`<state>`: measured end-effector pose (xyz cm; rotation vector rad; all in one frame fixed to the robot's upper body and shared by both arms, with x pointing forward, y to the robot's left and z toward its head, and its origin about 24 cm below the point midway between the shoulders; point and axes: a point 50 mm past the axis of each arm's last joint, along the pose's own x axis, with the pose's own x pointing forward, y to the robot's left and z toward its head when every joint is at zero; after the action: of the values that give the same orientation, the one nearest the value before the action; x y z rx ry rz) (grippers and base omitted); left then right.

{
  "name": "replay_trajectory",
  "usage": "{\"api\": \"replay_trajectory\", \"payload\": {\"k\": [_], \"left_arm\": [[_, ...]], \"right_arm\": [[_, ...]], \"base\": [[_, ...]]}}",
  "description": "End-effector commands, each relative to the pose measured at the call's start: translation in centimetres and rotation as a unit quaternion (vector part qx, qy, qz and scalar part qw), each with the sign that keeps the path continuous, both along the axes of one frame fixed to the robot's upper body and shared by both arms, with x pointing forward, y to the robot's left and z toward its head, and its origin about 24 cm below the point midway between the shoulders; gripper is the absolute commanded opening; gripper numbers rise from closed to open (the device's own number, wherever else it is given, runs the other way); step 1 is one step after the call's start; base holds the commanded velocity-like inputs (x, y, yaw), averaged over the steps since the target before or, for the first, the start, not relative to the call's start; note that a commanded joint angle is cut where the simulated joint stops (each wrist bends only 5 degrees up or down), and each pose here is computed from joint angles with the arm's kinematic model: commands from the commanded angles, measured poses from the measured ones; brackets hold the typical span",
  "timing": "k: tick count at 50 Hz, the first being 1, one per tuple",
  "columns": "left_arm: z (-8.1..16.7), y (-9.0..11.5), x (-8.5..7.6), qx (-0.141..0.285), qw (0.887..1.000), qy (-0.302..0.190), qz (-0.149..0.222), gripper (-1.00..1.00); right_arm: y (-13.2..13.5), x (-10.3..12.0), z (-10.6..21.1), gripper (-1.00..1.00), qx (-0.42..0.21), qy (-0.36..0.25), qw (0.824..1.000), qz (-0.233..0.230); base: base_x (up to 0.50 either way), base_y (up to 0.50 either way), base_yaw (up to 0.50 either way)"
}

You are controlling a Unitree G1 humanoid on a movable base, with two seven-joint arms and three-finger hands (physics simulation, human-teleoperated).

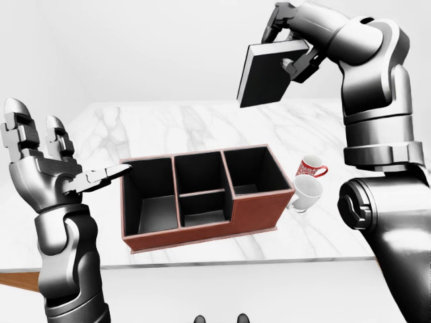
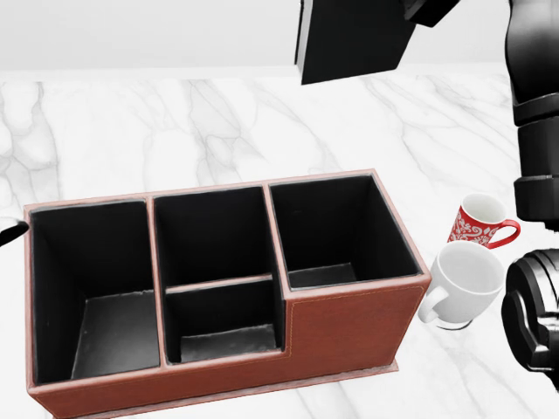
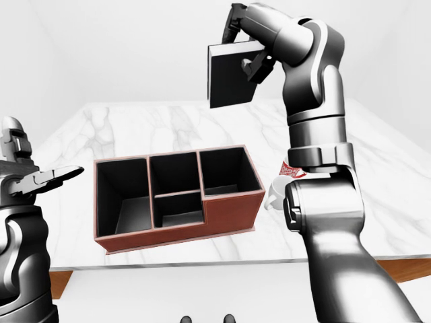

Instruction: Pick up the book and place it in the right compartment of the caddy.

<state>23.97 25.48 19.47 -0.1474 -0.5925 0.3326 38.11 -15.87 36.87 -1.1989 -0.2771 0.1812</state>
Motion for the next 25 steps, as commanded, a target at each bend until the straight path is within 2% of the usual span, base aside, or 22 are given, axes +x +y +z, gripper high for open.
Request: {"api": "replay_trajectory", "payload": {"k": [1, 10, 25], "left_arm": [[0.1, 0.0, 0.0, -0.001, 1.0, -0.003, 0.0, 1.0], [0.2, 0.2, -0.1, -0.004, 1.0, -0.004, 0.002, 1.0], [0.0, 0.2, 0.0, -0.004, 1.0, 0.0, 0.002, 1.0]], "right_arm": [[3.7, 1.6, -1.9, -1.0, 0.012, 0.062, 0.997, 0.05], [4.4, 2.2, -4.5, -1.0, 0.009, 0.099, 0.994, 0.056], [4.3, 2.1, -6.0, -1.0, -0.004, 0.102, 0.994, 0.049]], "base": [[0.0, 0.0, 0.0], [0.0, 0.0, 0.0], [0.0, 0.0, 0.0]]}}
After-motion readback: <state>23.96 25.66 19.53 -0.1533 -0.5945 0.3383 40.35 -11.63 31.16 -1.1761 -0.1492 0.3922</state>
